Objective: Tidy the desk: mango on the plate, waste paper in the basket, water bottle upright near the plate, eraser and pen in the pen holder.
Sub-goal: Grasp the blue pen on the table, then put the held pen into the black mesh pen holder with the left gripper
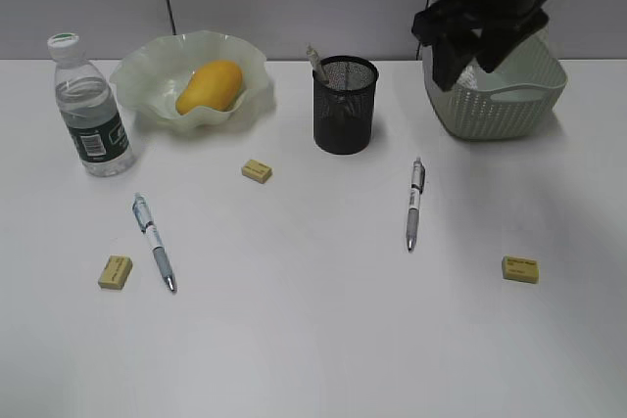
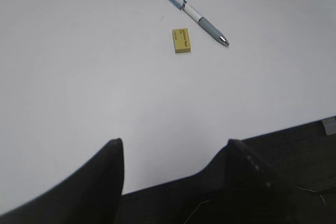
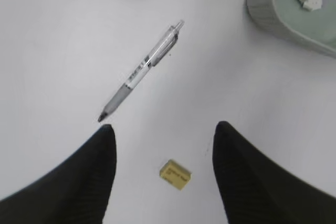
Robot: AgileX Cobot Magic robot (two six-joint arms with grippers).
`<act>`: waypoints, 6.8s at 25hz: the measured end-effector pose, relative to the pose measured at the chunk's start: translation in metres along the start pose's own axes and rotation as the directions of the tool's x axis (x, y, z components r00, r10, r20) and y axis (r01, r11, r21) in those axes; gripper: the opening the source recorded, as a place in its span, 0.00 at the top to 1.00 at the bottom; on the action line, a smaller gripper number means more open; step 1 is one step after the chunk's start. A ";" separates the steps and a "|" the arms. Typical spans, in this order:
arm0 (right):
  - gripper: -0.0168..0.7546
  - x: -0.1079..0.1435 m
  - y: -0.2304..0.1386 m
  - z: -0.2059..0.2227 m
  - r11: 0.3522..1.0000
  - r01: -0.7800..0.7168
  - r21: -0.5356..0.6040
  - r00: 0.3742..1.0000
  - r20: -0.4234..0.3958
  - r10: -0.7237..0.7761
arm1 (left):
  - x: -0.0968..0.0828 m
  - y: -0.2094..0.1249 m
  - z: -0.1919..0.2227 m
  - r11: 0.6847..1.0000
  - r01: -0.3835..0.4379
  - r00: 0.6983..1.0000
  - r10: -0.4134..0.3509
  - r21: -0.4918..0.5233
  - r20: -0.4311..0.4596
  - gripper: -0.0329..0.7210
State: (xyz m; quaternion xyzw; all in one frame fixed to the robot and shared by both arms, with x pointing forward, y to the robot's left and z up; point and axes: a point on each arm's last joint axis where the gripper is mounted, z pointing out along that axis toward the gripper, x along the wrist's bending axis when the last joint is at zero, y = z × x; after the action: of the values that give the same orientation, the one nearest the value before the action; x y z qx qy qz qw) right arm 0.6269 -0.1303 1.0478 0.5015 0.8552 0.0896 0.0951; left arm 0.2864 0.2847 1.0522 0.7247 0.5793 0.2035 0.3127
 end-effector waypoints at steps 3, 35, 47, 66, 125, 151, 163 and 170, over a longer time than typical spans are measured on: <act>0.37 0.002 -0.021 -0.020 1.000 -0.020 -0.001 1.000 -0.012 0.020 | 0.000 0.000 0.000 1.000 0.000 1.000 0.000 0.000 0.000 0.35; 0.38 0.025 -0.333 -0.161 0.874 -0.141 -0.465 0.989 -0.033 0.142 | -0.001 0.017 -0.005 0.995 -0.002 1.000 0.002 -0.099 0.000 0.35; 0.38 0.032 -0.377 -0.107 0.896 -0.143 -0.420 0.989 -0.031 0.143 | -0.003 0.077 0.048 0.998 0.045 0.999 -0.046 0.043 0.021 0.35; 0.38 0.032 -0.375 -0.108 0.884 -0.141 -0.446 0.989 -0.029 0.143 | -0.043 0.150 0.227 0.866 0.124 0.982 -0.176 0.484 0.063 0.36; 0.38 0.031 -0.374 -0.108 0.881 -0.138 -0.452 0.989 -0.021 0.144 | -0.042 0.138 0.348 0.708 0.302 0.953 -0.233 0.638 -0.192 0.82; 0.38 0.031 -0.374 -0.109 0.880 -0.137 -0.454 0.989 -0.020 0.144 | -0.169 0.338 0.286 0.933 0.043 0.946 0.077 -0.357 0.316 0.82; 0.38 0.031 -0.374 -0.109 0.878 -0.135 -0.460 0.989 -0.015 0.144 | -0.182 0.292 0.367 0.955 -0.092 0.954 0.165 -0.281 0.251 0.82; 0.38 0.030 -0.373 -0.109 0.877 -0.133 -0.462 0.989 -0.012 0.144 | -0.181 0.273 0.390 0.975 -0.112 0.957 0.158 -0.193 0.244 0.82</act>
State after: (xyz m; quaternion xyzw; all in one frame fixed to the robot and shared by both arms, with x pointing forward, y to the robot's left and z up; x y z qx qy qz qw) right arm 0.2709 -0.2897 1.0579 0.5255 0.7701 0.2911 0.2146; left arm 0.6924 -0.0114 0.9712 0.7522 0.4624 0.1790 0.4339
